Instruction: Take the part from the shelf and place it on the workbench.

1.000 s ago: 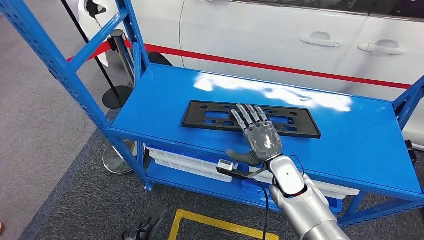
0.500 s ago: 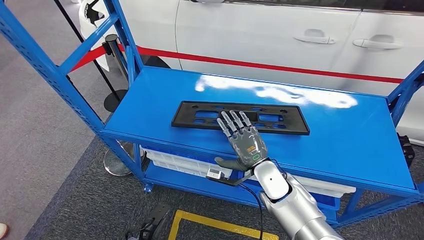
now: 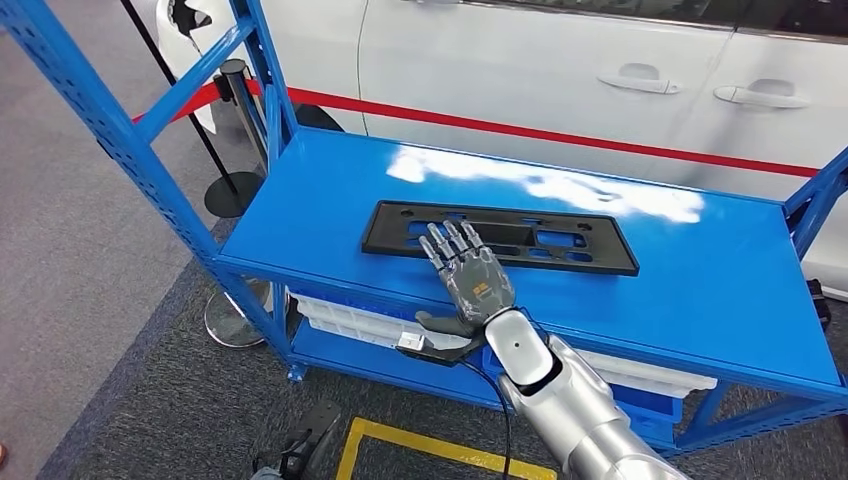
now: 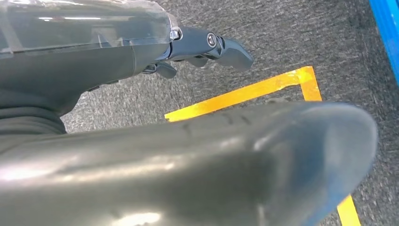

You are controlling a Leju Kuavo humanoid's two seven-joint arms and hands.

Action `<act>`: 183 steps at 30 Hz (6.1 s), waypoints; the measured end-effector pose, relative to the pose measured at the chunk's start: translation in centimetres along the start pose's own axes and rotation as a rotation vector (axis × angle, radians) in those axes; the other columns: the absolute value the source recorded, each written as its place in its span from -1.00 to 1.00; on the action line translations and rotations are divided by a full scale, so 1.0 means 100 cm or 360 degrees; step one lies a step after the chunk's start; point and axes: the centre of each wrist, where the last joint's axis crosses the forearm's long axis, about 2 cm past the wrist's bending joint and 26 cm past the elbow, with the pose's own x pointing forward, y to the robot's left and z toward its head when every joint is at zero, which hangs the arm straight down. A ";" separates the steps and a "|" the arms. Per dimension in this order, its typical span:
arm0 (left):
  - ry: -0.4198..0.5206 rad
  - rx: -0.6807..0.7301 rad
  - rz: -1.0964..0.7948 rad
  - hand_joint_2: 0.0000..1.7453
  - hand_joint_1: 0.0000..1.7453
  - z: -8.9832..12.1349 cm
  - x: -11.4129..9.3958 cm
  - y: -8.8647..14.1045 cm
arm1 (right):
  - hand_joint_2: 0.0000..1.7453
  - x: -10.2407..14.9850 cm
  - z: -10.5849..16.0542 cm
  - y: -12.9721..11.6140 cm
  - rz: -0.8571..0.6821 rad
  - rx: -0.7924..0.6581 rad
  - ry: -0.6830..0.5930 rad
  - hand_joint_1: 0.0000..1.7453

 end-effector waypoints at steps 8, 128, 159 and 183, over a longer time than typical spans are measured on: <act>0.0006 -0.0007 0.0000 -1.00 -1.00 0.000 0.004 -0.002 | -1.00 0.005 -0.005 -0.004 -0.0005 0.0044 0.0002 -1.00; -0.0260 0.0056 0.0331 1.00 -1.00 0.001 -0.010 -0.003 | 1.00 -0.145 0.064 -0.104 -0.2793 -0.1174 -0.0846 1.00; -0.0139 0.0185 0.0296 1.00 -1.00 0.003 -0.014 -0.005 | 1.00 -0.054 0.138 -0.030 -0.2977 -0.0875 -0.0771 1.00; -0.0108 0.0145 0.0294 1.00 -1.00 0.003 -0.015 -0.006 | 1.00 -0.050 0.142 -0.032 -0.2984 -0.0912 -0.0676 1.00</act>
